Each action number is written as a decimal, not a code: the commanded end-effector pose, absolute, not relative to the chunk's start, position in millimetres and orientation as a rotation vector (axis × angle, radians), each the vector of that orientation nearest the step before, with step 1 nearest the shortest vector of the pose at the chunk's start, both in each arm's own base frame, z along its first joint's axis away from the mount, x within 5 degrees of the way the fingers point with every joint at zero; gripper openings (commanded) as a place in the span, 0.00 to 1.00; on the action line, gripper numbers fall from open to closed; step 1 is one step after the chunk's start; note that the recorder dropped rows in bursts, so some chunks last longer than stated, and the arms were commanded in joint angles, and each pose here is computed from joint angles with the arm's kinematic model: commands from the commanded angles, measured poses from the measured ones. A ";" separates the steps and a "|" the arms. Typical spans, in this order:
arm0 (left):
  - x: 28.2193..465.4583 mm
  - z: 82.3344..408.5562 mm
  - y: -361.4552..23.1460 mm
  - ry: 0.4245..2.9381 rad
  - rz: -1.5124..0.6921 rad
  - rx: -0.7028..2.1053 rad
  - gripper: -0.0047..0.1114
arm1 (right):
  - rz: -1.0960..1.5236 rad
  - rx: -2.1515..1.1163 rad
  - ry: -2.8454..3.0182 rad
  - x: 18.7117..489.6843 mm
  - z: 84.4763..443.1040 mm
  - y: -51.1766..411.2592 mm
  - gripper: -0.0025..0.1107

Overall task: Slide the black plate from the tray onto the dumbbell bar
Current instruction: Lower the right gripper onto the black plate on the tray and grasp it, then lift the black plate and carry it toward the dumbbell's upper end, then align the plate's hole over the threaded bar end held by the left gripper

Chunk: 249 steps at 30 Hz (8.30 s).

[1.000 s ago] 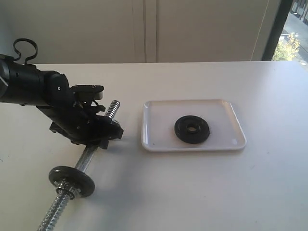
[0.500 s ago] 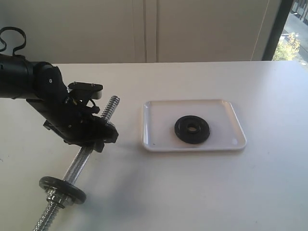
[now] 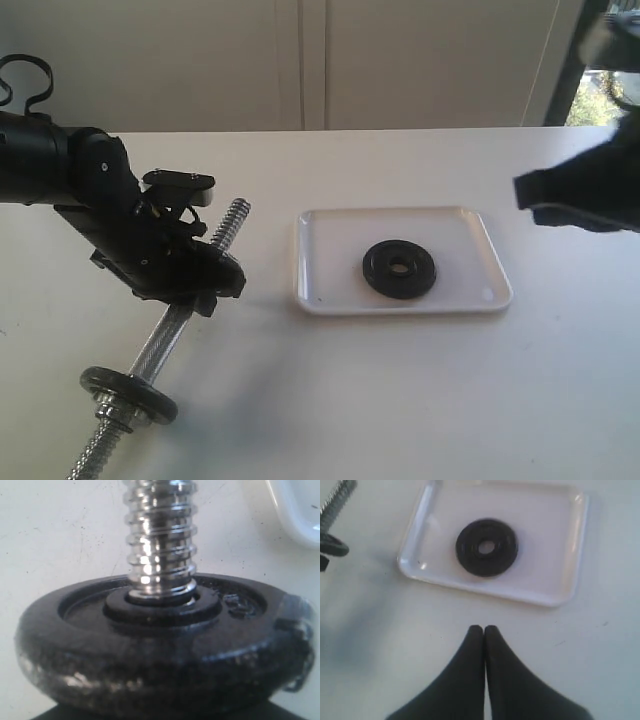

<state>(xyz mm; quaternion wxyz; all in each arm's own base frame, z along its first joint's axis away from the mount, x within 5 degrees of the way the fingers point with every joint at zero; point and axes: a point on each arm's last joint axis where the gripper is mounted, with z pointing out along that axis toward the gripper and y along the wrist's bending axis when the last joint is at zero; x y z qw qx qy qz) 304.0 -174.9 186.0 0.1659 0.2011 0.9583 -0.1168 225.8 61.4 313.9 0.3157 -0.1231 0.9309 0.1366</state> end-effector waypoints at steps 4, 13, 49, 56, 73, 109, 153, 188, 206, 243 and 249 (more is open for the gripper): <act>307.8 208.8 -177.1 2.609 -0.363 0.552 0.04 | 0.406 -0.670 2.668 329.8 276.9 111.1 0.02; 310.6 210.3 -177.8 2.575 -0.365 0.540 0.04 | 0.173 -0.974 2.707 391.1 225.9 158.4 0.32; 311.4 210.8 -178.2 2.566 -0.370 0.529 0.04 | 0.098 -0.990 2.747 417.7 146.4 163.5 0.80; 311.6 210.9 -178.2 2.564 -0.370 0.529 0.04 | 0.078 -1.043 2.797 414.9 135.6 161.3 0.80; 311.9 211.1 -178.3 2.560 -0.370 0.527 0.04 | -0.021 -1.127 2.833 415.2 115.8 155.2 0.95; 310.8 210.8 -178.7 2.535 -0.348 0.645 0.04 | 0.882 -0.726 2.588 429.3 231.2 151.0 0.02; 302.8 228.1 -191.3 2.407 -0.551 0.778 0.04 | 1.694 -0.420 2.242 461.6 197.4 186.5 0.02; 309.3 216.0 -192.6 2.417 -0.525 0.763 0.04 | 1.525 -0.464 2.367 456.0 218.8 165.9 0.02; 309.2 216.0 -192.7 2.419 -0.527 0.762 0.04 | 1.528 -0.525 2.408 451.0 202.8 184.3 0.02; 314.2 218.1 -191.9 2.372 -0.491 0.737 0.04 | 1.637 -0.580 2.386 435.2 199.8 226.5 0.02; 315.5 218.7 -191.6 2.360 -0.481 0.730 0.04 | 1.641 -0.583 2.390 433.7 199.8 229.3 0.02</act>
